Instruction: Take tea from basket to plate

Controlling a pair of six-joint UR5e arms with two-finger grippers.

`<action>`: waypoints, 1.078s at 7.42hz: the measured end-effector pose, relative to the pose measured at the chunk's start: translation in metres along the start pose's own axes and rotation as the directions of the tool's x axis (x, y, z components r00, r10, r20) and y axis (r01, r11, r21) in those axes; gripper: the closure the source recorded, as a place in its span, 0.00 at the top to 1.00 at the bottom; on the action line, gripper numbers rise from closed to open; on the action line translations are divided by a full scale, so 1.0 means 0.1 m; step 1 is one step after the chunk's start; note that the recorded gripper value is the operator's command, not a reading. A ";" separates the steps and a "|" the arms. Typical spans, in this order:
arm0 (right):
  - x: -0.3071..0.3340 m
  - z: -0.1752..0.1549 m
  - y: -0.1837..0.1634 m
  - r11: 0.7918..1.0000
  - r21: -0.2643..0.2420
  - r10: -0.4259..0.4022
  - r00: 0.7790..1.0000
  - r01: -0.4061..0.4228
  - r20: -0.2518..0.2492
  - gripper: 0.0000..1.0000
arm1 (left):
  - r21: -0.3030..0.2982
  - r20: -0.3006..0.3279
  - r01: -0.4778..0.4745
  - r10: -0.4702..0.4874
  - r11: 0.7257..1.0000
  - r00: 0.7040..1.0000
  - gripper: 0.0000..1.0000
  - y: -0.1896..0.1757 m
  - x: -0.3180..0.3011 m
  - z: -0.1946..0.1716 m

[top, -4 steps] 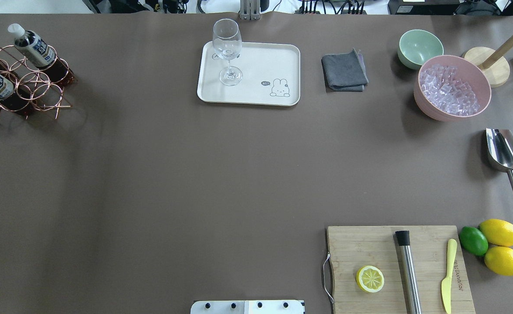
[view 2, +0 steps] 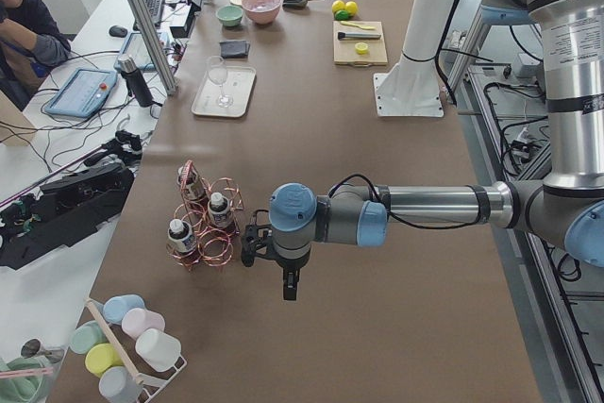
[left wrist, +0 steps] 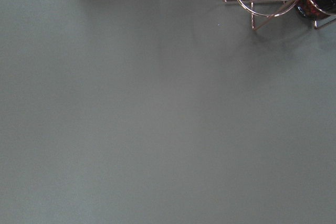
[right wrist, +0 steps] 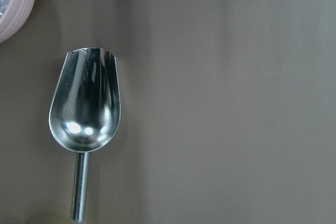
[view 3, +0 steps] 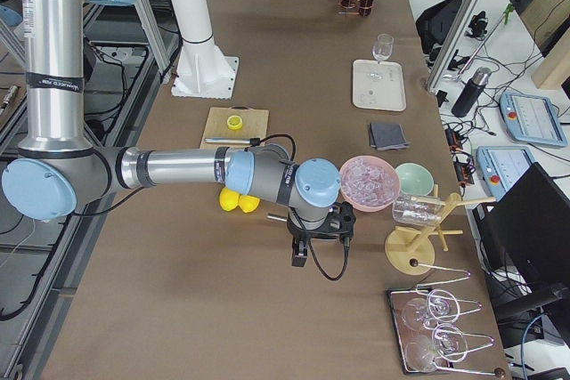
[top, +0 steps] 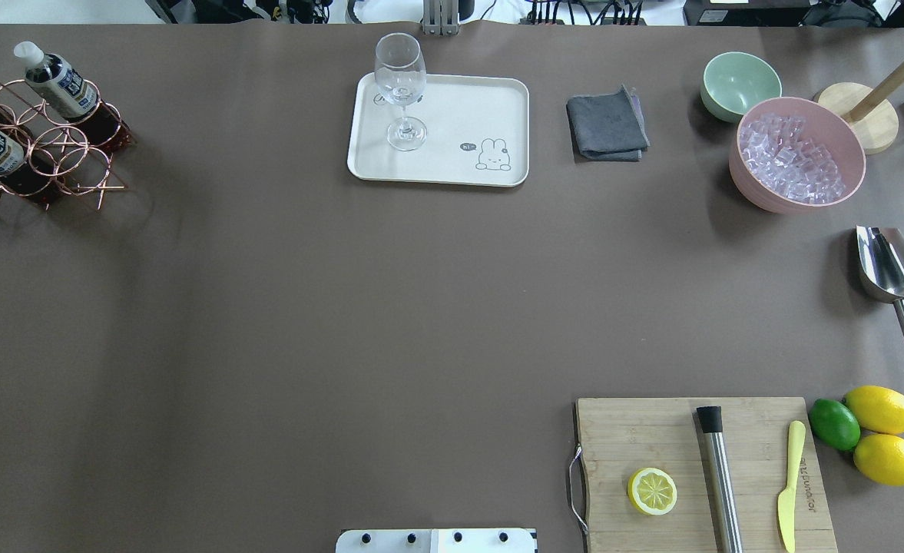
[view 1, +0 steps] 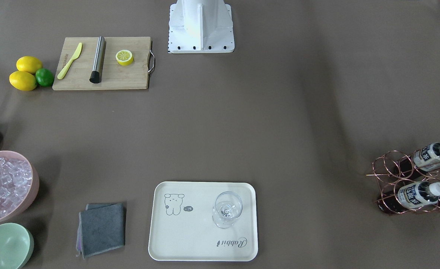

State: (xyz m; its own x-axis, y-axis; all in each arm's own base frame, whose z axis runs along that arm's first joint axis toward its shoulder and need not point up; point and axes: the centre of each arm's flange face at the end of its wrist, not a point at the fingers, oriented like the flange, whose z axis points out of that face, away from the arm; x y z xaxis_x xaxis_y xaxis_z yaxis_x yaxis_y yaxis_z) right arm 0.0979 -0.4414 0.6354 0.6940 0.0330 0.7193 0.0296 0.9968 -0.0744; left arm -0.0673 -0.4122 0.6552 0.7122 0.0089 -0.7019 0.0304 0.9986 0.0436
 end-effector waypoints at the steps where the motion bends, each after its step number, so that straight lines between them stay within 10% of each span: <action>1: 0.00 0.00 0.00 1.000 0.005 -0.004 1.000 0.004 -0.001 1.00 | 0.000 0.000 0.001 -0.001 1.000 1.000 0.98 0.00 0.00 0.00; 8: 0.02 0.02 0.01 1.000 0.003 0.001 1.000 0.000 -0.001 1.00 | 0.044 0.000 -0.024 0.024 0.999 1.000 0.98 -0.01 -0.03 -0.08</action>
State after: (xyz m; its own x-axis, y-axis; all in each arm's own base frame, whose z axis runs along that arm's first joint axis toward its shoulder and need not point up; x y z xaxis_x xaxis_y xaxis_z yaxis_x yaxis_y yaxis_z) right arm 0.0978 -0.4406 0.6388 0.6945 0.0335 0.7187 0.0270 0.9970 -0.0726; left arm -0.0750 -0.4126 0.6520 0.7130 0.0330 -0.7004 0.0442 0.9948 0.0918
